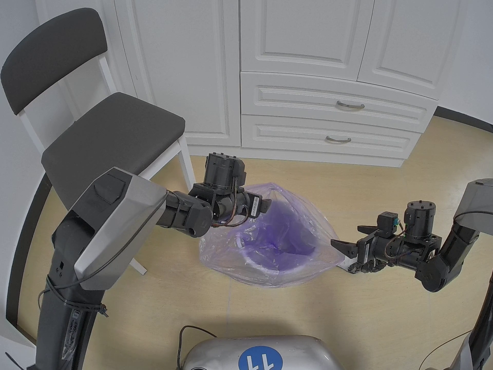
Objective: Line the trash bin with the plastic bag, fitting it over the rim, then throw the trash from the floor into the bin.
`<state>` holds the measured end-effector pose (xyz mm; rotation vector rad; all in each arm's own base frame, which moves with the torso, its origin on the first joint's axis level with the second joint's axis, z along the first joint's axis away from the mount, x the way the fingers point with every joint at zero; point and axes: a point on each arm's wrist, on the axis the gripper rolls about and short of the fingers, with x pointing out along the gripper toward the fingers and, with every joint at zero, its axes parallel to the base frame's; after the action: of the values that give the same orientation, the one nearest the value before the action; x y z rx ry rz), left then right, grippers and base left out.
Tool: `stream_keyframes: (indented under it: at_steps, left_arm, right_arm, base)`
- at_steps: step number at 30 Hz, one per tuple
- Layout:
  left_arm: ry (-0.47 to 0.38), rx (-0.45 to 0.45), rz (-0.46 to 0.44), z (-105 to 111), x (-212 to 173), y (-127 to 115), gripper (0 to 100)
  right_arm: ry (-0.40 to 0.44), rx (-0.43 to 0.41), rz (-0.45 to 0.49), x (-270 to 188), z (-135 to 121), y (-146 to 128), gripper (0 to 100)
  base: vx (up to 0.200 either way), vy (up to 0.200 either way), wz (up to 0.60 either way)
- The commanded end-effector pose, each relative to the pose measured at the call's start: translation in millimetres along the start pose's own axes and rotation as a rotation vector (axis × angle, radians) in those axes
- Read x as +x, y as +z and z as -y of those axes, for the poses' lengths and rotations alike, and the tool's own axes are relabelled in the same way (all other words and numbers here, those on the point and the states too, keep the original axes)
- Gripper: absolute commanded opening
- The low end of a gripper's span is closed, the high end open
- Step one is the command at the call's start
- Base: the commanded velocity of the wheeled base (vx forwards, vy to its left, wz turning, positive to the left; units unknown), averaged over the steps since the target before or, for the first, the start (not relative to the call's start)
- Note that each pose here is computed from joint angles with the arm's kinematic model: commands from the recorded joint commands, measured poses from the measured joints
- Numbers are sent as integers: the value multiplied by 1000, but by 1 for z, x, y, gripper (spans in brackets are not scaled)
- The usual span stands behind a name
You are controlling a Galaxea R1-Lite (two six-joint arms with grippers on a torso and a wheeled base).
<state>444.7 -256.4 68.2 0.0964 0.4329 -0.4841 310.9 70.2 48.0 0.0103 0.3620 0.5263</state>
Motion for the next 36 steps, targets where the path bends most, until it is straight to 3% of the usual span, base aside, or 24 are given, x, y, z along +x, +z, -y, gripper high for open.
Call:
stream_keyframes:
  at_steps: [1, 6, 8, 10, 11, 13, 17, 19, 21, 26, 36]
  left_arm:
    - [-16, 48, -84, 10, -37, 9, 100]
    - [-13, 53, -122, 9, -42, -1, 100]
    - [1, 56, -139, 4, -50, -3, 100]
    - [23, 65, -147, -2, -55, -4, 100]
    - [49, 73, -158, -7, -57, -7, 100]
    - [74, 88, -173, -9, -57, -12, 100]
    - [96, 101, -160, -8, -52, -22, 100]
    - [132, 113, -135, -1, -47, -35, 100]
    - [135, 118, -126, 2, -46, -37, 100]
    - [167, 124, -90, 9, -22, -60, 100]
    - [239, 33, -35, -20, -2, -81, 100]
  right_arm:
    - [-60, -67, 75, 1, -35, 36, 100]
    - [-39, -105, 68, 17, -54, 35, 100]
    - [-50, -206, 23, 35, -52, 28, 100]
    - [-109, -289, -12, 48, -45, 25, 100]
    - [-183, -353, -31, 59, -38, 24, 100]
    - [-258, -408, -46, 72, -31, 25, 100]
    - [-266, -408, -72, 88, -26, 14, 100]
    - [-293, -381, -109, 92, -6, -1, 100]
    - [-294, -368, -114, 92, -2, -4, 100]
    - [-270, -273, -98, 95, 11, -3, 100]
    - [-281, -221, -53, 110, 20, -1, 100]
  base:
    - [0, 0, 0]
    - [0, 0, 0]
    - [0, 0, 0]
    - [0, 0, 0]
    - [0, 0, 0]
    - [0, 0, 0]
    - [0, 0, 0]
    - [0, 0, 0]
    - [0, 0, 0]
    - [0, 0, 0]
    - [0, 0, 0]
